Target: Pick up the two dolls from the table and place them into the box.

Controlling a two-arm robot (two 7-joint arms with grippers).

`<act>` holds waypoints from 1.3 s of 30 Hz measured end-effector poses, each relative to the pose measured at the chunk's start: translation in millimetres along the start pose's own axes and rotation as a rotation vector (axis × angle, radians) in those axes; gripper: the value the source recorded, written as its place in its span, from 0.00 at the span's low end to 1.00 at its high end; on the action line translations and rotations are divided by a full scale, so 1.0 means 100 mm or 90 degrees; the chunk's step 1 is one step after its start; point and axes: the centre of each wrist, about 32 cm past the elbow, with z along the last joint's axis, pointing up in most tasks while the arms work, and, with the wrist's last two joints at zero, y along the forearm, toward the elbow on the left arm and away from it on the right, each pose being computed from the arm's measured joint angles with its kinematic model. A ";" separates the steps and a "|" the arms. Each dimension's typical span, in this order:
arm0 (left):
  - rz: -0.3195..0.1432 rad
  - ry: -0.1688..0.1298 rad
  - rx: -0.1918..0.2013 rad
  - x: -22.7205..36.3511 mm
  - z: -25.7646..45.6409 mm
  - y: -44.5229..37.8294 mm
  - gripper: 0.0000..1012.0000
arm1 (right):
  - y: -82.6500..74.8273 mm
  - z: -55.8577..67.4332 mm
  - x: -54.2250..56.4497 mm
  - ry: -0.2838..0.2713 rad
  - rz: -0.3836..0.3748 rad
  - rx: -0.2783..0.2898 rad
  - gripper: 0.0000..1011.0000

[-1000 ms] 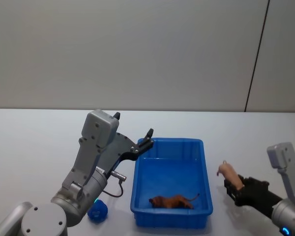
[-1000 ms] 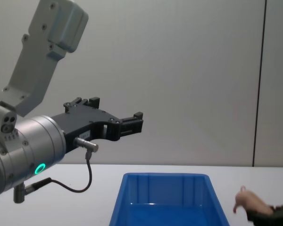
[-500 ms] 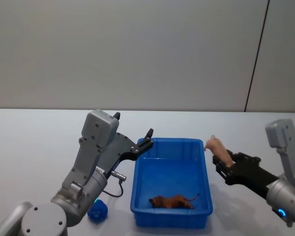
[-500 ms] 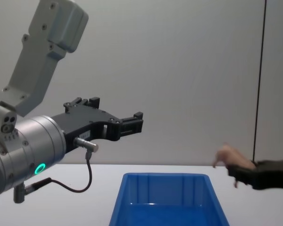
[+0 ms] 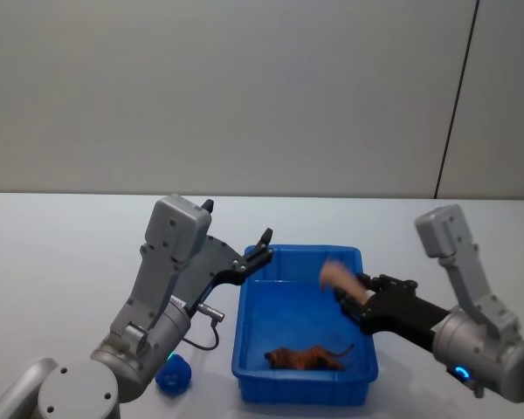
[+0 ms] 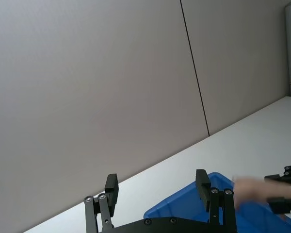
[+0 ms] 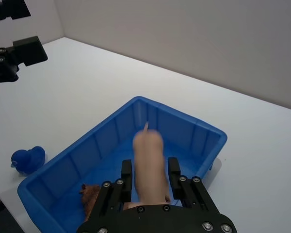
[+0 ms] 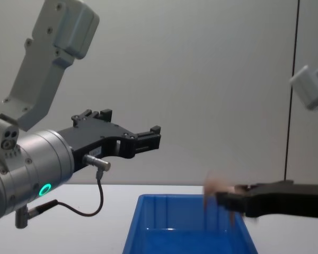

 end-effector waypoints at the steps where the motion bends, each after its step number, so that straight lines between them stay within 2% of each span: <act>1: 0.000 0.000 0.000 0.000 0.000 0.000 0.99 | 0.03 0.00 -0.02 0.000 0.004 -0.006 0.43; 3: 0.000 0.000 0.000 0.000 0.000 0.000 0.99 | 0.07 0.00 -0.04 0.000 0.006 -0.014 0.51; 5: 0.000 0.000 0.000 0.000 0.000 0.000 0.99 | 0.09 -0.01 -0.05 0.000 0.008 -0.018 0.55; 6: 0.000 0.000 0.000 0.000 0.000 0.000 0.99 | 0.10 -0.01 -0.05 0.000 0.008 -0.020 0.62; 7: 0.000 0.000 0.000 0.000 0.000 0.000 0.99 | 0.11 -0.01 -0.05 -0.001 0.008 -0.021 0.62; 10: 0.000 0.000 0.000 0.000 0.000 0.000 0.99 | 0.12 -0.01 -0.06 0.000 0.007 -0.022 0.70; 13: 0.000 0.000 0.000 0.000 0.000 0.000 0.99 | 0.12 -0.02 -0.05 -0.002 0.004 -0.018 0.81; 15: 0.000 0.000 0.000 0.000 0.000 0.000 0.99 | 0.11 -0.03 -0.03 -0.002 -0.001 -0.012 0.88; 21: 0.000 0.000 0.000 0.000 0.000 0.000 0.99 | 0.01 -0.06 0.06 -0.002 -0.016 0.009 0.99; 32: 0.000 0.000 0.000 0.000 0.000 0.000 0.99 | -0.21 -0.18 0.26 -0.004 -0.051 0.024 0.99; 39: 0.000 -0.002 0.001 0.003 0.001 0.005 0.99 | -0.29 -0.24 0.32 -0.005 -0.065 0.024 0.99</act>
